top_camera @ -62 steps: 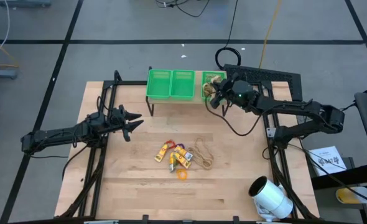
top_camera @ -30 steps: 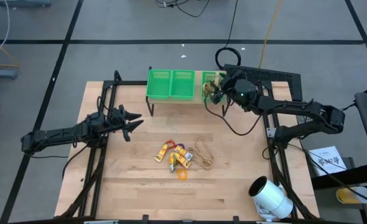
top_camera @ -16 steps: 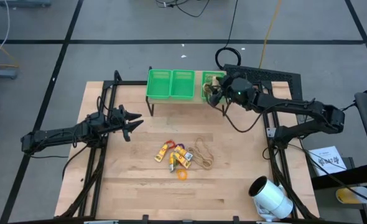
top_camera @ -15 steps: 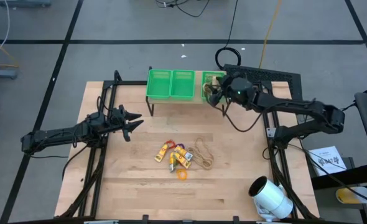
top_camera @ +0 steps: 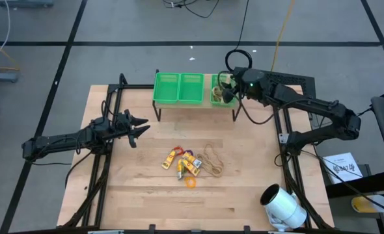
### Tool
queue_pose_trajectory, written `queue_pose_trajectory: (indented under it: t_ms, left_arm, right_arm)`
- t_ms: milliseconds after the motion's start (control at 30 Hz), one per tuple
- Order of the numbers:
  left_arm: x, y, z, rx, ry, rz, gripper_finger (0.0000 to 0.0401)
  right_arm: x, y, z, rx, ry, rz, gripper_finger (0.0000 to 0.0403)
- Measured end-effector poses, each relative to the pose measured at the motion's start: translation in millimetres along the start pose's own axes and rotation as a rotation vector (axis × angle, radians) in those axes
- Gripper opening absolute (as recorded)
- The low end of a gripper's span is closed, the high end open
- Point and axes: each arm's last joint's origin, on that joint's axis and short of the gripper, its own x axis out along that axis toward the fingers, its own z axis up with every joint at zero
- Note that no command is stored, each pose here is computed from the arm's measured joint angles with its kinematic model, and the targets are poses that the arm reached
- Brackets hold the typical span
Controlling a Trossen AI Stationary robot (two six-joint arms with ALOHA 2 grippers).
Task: Pick & Place Office Desk Supplies
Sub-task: Put the brown rubber band into the right green bin on the shelf
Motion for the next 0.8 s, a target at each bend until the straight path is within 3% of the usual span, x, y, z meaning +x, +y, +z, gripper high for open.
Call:
queue_pose_trajectory:
  t_ms: [200,433,667,800]
  left_arm:
    - [0.0,0.0,0.0,0.000,0.000,0.000,0.0159]
    - [0.0,0.0,0.0,0.000,0.000,0.000,0.0159]
    - [0.0,0.0,0.0,0.000,0.000,0.000,0.0159]
    - [0.0,0.0,0.0,0.000,0.000,0.000,0.0159]
  right_arm:
    - [1.9,-0.1,8.8,-0.038,-0.099,-0.068,0.0220]
    - [11.1,2.4,-1.0,-0.102,-0.020,-0.069,0.0211]
    - [9.6,20.7,-3.7,-0.047,0.014,0.235,0.0210]
    - [5.2,31.9,-6.4,0.011,0.044,0.331,0.0210]
